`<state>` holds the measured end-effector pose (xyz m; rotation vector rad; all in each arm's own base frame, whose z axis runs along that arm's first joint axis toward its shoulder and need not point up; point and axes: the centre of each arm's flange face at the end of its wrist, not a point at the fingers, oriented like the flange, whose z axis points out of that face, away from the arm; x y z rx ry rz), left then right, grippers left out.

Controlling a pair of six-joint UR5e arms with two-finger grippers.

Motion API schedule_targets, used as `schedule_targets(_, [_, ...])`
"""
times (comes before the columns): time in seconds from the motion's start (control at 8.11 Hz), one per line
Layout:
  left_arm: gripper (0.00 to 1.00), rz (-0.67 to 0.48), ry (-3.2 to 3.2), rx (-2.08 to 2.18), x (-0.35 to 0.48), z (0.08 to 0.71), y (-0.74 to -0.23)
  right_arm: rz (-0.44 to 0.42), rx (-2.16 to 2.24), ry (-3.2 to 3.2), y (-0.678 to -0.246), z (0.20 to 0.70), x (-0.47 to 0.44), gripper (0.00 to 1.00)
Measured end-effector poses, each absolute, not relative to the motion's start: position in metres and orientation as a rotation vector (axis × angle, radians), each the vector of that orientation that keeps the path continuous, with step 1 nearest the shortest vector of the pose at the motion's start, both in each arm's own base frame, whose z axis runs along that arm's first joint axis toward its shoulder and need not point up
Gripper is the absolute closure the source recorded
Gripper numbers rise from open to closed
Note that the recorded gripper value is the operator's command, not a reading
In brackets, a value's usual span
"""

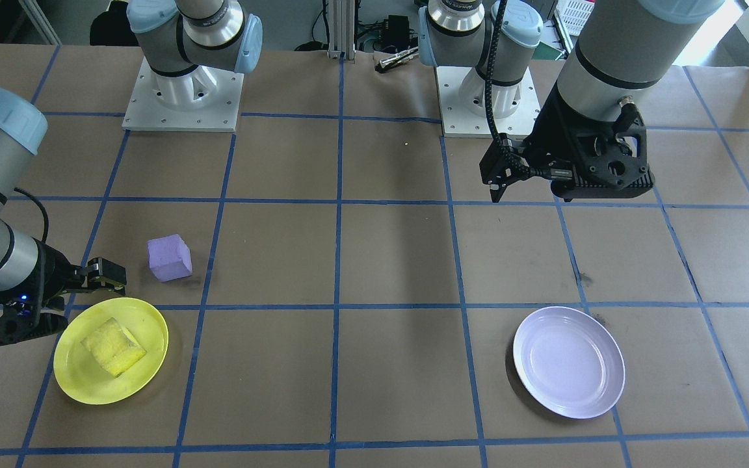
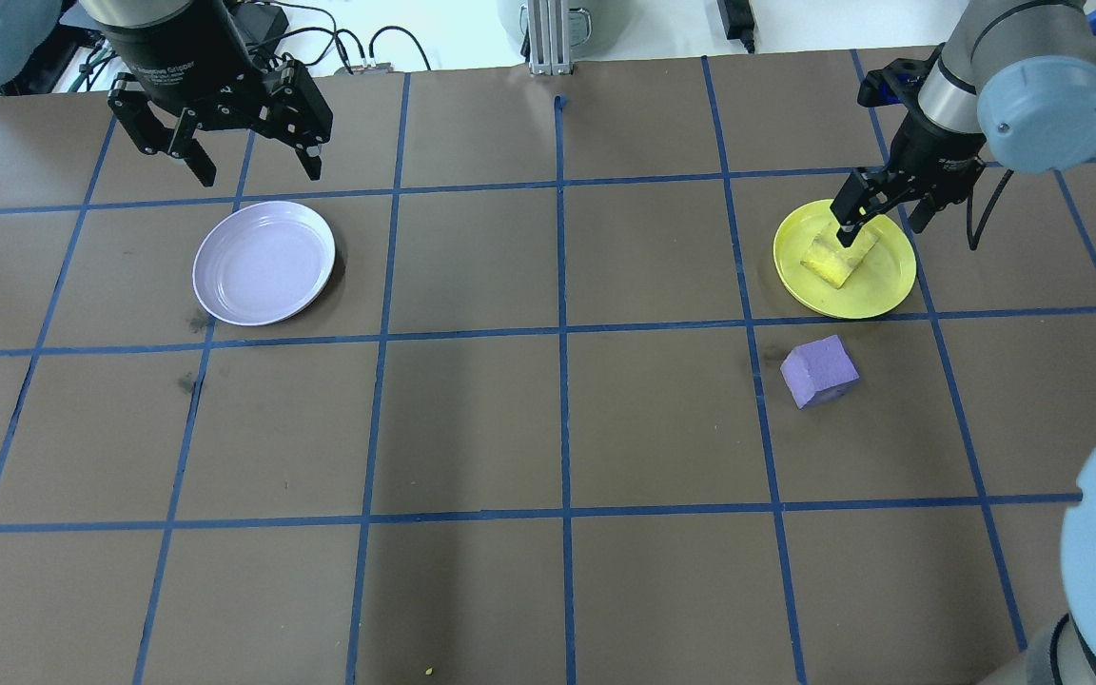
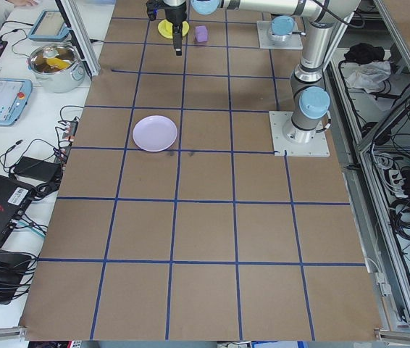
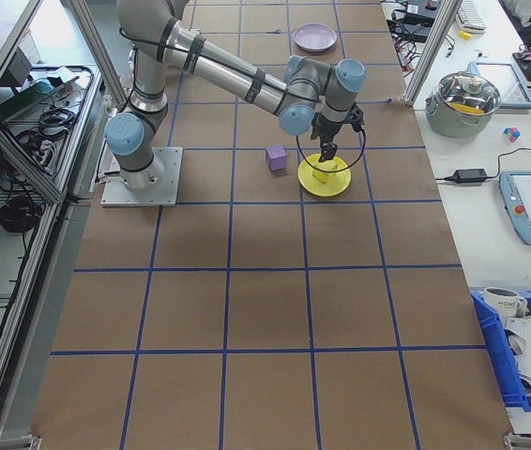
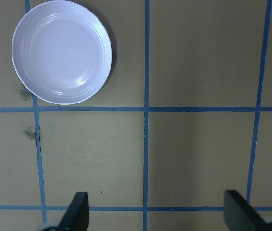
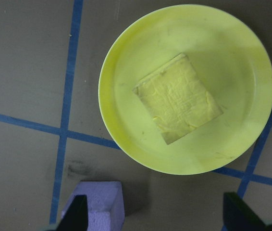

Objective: Sort blocks by color into plates

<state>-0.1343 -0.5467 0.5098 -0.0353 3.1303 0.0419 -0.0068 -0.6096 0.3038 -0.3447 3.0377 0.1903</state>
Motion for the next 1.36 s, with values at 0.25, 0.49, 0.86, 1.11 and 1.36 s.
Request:
schedule_targets(0.25, [0.0, 0.042, 3.13, -0.012, -0.134, 0.51, -0.547, 0.304, -0.396, 3.0, -0.579, 0.285, 0.028, 0.0])
schedule_targets(0.49, [0.0, 0.041, 3.13, -0.005, -0.134, 0.51, -0.547, 0.411, -0.449, 2.968, -0.546, 0.243, 0.054, 0.0])
schedule_targets(0.86, [0.0, 0.04, 3.13, 0.008, -0.134, 0.51, -0.547, 0.488, -0.482, 2.997, -0.531, 0.218, 0.055, 0.0])
schedule_targets(1.11, [0.0, 0.035, 3.13, 0.013, -0.134, 0.51, -0.547, 0.511, -0.483, 2.999, -0.528, 0.207, 0.054, 0.33])
schedule_targets(1.36, [0.0, 0.033, 3.13, 0.014, -0.134, 0.51, -0.548, 0.512, -0.488, 2.999, -0.528, 0.197, 0.054, 1.0])
